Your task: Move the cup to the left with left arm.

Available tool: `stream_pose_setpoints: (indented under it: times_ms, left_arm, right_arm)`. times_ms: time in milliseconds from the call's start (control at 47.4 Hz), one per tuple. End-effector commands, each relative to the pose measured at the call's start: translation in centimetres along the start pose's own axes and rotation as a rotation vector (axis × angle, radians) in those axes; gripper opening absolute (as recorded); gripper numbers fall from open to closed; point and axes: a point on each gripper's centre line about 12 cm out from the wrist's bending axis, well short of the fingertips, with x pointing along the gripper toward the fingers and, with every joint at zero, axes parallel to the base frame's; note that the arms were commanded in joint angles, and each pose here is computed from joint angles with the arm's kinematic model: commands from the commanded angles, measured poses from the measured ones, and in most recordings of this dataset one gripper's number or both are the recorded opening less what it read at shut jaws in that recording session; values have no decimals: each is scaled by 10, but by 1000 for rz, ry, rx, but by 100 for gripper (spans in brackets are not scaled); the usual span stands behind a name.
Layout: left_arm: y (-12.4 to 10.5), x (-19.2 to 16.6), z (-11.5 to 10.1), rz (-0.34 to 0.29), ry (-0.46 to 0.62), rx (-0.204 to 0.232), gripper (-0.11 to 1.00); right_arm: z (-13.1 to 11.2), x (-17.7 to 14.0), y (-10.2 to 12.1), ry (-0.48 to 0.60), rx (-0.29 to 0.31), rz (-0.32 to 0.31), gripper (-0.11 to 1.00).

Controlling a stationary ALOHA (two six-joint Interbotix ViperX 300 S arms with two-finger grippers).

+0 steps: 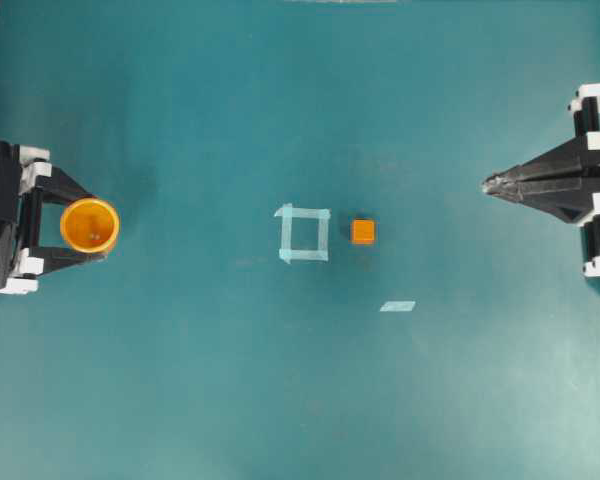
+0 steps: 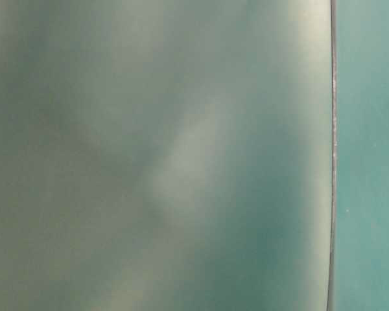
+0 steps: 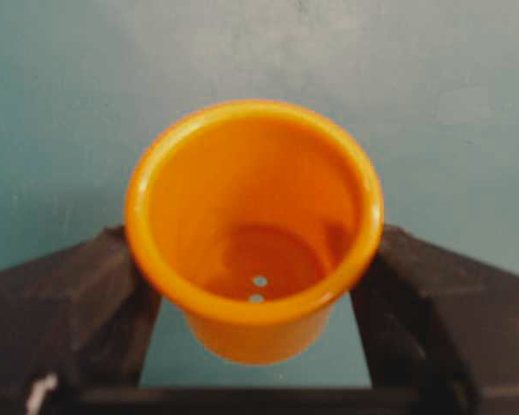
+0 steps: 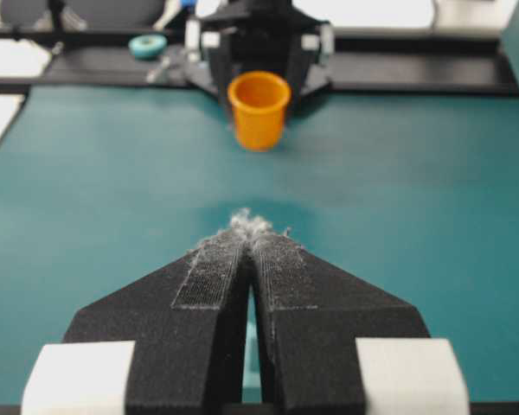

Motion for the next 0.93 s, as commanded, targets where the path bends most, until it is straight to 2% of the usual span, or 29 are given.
stream_pose_setpoints:
  times_ms: [0, 907]
  left_arm:
    - [0, 1, 3, 0, -9, -3, 63]
    - [0, 1, 4, 0, -14, -3, 63]
  right_arm:
    - [10, 2, 0, -25, 3, 0, -1]
    - [6, 4, 0, -11, 3, 0, -1]
